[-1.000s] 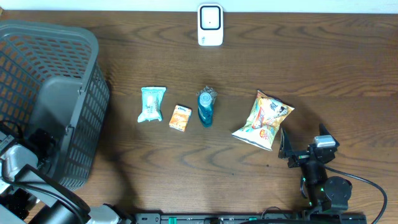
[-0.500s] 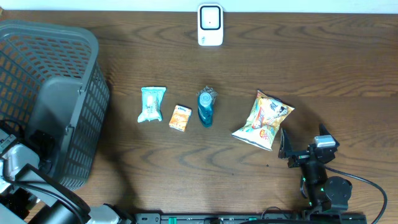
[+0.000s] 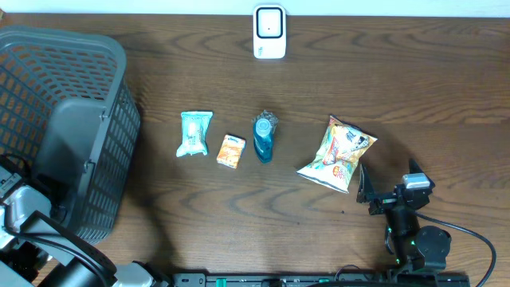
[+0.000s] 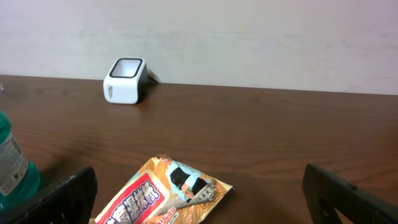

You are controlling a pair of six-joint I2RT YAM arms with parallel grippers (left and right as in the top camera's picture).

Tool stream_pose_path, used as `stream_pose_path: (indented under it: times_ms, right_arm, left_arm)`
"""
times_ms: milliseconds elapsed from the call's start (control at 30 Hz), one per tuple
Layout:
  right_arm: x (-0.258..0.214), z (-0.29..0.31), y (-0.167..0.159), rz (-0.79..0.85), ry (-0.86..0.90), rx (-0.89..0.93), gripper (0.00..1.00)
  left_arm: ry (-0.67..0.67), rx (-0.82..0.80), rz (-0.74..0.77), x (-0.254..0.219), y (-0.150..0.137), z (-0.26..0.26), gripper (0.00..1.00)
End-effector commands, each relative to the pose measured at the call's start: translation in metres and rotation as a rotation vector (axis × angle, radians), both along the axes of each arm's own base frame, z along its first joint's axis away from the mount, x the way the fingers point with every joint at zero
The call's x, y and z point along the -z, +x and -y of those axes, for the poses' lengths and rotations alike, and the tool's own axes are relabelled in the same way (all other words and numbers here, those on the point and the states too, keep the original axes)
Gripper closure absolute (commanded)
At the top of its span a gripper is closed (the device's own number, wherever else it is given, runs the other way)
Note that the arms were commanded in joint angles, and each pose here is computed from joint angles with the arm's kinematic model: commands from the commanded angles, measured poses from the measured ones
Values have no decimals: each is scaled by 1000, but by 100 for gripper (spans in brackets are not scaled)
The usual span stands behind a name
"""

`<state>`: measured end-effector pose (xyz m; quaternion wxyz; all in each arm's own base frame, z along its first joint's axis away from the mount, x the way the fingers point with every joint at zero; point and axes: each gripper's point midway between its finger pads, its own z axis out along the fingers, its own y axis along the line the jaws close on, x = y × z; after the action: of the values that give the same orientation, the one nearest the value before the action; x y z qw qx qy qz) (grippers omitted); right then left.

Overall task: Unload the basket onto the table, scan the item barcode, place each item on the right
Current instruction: 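Reach the left gripper into the basket and grasp the green Zam-Buk tin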

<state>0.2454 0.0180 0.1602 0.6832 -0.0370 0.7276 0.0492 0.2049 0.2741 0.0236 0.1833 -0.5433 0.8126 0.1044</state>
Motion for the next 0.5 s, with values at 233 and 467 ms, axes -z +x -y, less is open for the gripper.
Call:
stream_pose_path:
  times_ms: [233,467]
  right_arm:
    - [0,-2,0,0,0,-7,1]
    - [0,-2,0,0,0,-7,1]
  left_arm:
    - [-69,-5,-21,3,-13,22,51]
    - [56,-4,83,-48,-7,14,51]
